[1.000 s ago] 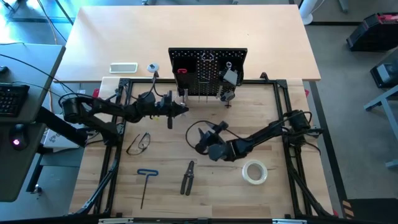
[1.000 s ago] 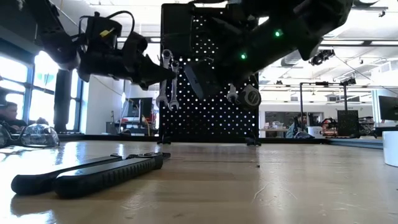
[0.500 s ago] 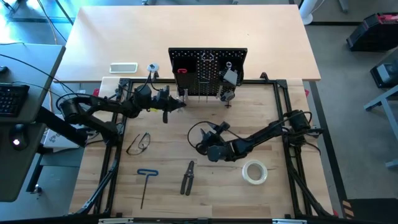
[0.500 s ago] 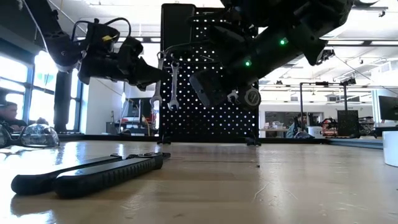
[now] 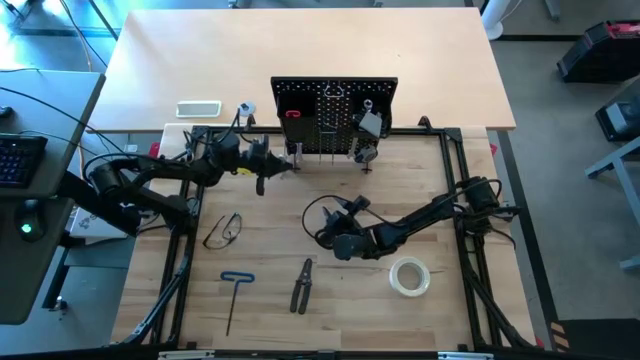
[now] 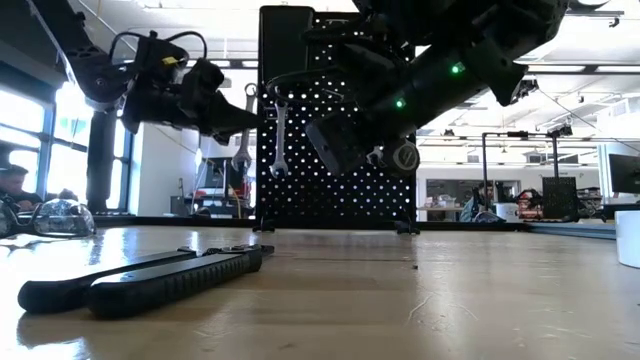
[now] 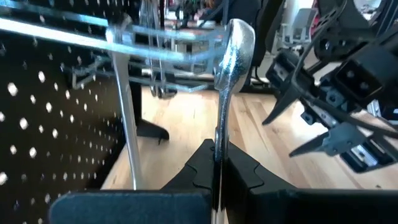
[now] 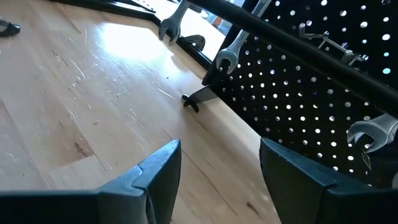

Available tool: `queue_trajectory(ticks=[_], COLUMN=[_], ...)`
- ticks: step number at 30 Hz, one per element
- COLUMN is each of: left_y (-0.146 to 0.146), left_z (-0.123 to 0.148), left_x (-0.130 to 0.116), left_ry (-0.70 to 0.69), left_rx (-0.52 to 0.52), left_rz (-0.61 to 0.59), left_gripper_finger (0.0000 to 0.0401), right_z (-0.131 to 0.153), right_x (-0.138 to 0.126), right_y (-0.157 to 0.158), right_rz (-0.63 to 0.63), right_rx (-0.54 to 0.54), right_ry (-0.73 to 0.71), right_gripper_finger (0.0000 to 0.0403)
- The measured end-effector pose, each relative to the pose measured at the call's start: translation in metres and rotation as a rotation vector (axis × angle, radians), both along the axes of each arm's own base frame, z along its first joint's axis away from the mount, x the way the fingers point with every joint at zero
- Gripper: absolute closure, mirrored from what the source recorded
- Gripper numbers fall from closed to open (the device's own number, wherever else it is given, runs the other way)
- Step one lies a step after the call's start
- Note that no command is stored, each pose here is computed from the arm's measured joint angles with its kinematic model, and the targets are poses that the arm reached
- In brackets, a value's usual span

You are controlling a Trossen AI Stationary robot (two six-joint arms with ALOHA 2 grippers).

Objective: Hang tools onto peg board
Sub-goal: Hang the silver wrench on the pegboard

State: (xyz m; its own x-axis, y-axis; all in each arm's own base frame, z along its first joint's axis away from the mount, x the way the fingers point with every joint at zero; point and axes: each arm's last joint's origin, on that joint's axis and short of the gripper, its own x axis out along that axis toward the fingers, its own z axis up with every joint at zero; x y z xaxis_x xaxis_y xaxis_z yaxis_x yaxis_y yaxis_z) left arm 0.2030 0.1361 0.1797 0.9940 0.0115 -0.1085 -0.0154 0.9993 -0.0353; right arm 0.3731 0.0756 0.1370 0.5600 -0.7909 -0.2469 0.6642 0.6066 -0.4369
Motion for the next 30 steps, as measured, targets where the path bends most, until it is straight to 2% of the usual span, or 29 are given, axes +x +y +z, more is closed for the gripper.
queue_trajectory(ticks=[15, 24, 30], left_y=[0.015, 0.023, 0.026], left_z=[0.009, 0.014, 0.014], left_x=[-0.004, 0.0, -0.001], left_ry=[-0.03, 0.02, 0.033], left_rx=[0.05, 0.044, 0.047], left_rz=[0.064, 0.068, 0.114], left_gripper_finger=[0.0401, 0.0401, 0.04], right_z=[0.001, 0.003, 0.003], right_x=[0.001, 0.002, 0.002], right_y=[0.0, 0.001, 0.001], right_rz=[0.01, 0.011, 0.013], right_rx=[0.016, 0.02, 0.022], right_ry=[-0.024, -0.043, -0.043], right_gripper_finger=[0.0192, 0.0192, 0.0192])
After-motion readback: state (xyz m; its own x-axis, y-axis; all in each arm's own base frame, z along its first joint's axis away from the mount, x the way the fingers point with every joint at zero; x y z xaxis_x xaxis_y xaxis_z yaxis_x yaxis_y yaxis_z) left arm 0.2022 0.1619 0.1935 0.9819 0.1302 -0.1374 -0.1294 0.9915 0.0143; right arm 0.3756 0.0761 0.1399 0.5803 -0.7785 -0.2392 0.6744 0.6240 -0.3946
